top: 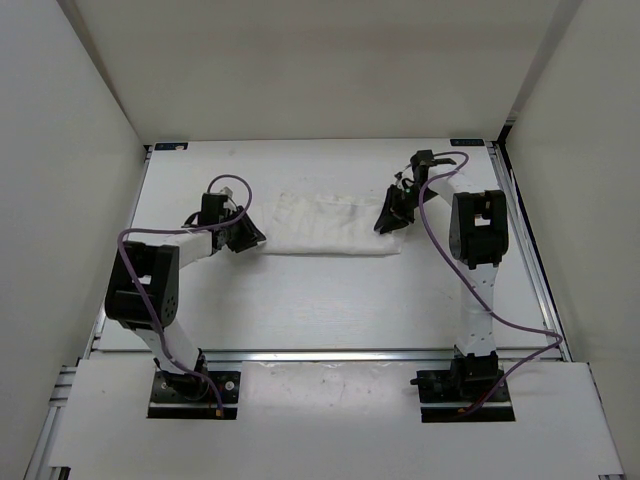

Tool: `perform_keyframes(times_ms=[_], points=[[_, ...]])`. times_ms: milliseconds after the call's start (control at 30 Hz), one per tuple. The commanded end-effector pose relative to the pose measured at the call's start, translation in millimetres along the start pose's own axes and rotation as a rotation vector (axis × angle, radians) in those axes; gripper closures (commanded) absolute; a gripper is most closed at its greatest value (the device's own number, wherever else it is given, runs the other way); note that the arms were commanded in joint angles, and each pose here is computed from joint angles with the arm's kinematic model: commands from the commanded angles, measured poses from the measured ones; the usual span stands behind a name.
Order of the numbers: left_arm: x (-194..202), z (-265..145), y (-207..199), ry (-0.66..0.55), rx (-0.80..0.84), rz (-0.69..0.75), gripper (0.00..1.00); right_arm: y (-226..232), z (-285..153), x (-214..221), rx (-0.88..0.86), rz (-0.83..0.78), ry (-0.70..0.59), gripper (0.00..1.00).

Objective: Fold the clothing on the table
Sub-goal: Fold the skirt

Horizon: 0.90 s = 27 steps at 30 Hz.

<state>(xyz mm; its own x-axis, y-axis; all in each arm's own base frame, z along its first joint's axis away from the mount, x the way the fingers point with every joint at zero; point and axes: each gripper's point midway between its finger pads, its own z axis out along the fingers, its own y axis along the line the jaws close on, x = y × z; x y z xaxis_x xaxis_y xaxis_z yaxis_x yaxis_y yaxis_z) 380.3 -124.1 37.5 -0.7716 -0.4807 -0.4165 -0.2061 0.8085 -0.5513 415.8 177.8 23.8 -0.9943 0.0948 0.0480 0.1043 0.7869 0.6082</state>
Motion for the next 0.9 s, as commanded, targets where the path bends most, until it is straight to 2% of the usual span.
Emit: perform_keyframes(times_ms=[0,267,367,433,467,533,867], points=[[-18.9,0.8,-12.4,-0.033,0.054,0.038,0.55,2.4,-3.6,4.7,0.010,-0.017,0.006,0.67],[0.7,9.6,0.8,0.054,0.067,0.013,0.55,-0.7,-7.8,5.0,0.012,-0.004,0.005,0.67],[11.1,9.1,1.5,0.099,0.091,-0.001,0.59,-2.9,-6.1,2.8,0.012,0.004,0.002,0.66],[19.6,7.1,-0.4,0.129,0.124,-0.032,0.76,-0.3,-7.0,0.9,0.013,-0.002,-0.004,0.67],[18.6,4.4,-2.1,0.125,0.137,-0.049,0.90,-3.0,-8.1,0.2,0.015,0.004,-0.005,0.66],[25.8,1.1,-2.8,0.144,0.150,-0.069,1.00,-3.8,-6.3,0.8,0.018,0.013,-0.001,0.67],[5.5,-35.5,-23.3,0.055,0.220,-0.077,1.00,-13.8,-2.0,2.8,0.069,0.038,0.010,0.66]])
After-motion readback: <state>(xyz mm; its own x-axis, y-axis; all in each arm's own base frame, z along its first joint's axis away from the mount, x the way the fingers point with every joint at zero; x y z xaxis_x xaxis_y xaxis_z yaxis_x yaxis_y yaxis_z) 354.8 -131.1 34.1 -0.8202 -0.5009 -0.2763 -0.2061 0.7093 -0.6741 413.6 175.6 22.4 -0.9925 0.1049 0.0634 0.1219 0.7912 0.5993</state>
